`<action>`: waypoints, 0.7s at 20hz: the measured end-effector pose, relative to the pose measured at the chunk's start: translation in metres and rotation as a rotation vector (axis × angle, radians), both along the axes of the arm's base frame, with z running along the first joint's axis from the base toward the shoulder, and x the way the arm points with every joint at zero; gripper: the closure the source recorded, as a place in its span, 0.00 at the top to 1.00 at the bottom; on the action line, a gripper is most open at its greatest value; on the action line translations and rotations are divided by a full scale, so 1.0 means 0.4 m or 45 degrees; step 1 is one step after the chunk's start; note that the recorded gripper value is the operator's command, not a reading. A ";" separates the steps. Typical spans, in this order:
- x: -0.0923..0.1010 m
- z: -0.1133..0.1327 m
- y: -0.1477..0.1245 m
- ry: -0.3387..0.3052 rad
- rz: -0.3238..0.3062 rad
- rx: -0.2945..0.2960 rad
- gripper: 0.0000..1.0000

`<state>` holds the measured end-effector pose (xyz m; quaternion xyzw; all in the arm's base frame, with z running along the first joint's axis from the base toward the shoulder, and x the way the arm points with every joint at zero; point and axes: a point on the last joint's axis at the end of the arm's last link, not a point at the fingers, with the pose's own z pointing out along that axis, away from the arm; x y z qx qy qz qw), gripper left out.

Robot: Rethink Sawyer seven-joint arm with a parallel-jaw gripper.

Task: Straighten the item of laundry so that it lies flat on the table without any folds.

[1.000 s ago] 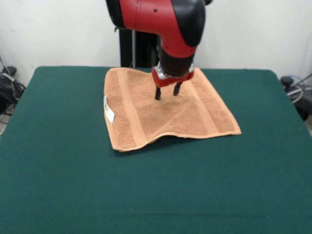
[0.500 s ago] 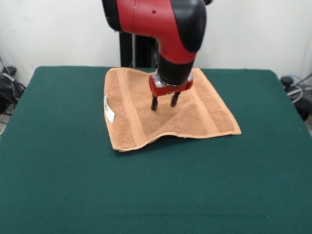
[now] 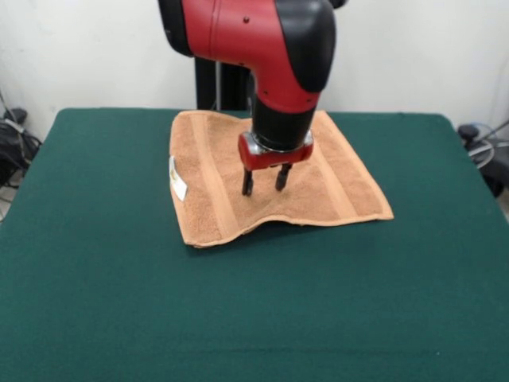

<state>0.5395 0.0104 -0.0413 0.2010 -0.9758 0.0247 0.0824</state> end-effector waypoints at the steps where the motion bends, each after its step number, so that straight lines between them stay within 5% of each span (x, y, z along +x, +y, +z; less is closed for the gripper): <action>1: 0.002 0.000 0.000 -0.001 -0.003 0.001 1.00; 14: -0.009 -0.025 -0.010 -0.042 -0.013 -0.003 1.00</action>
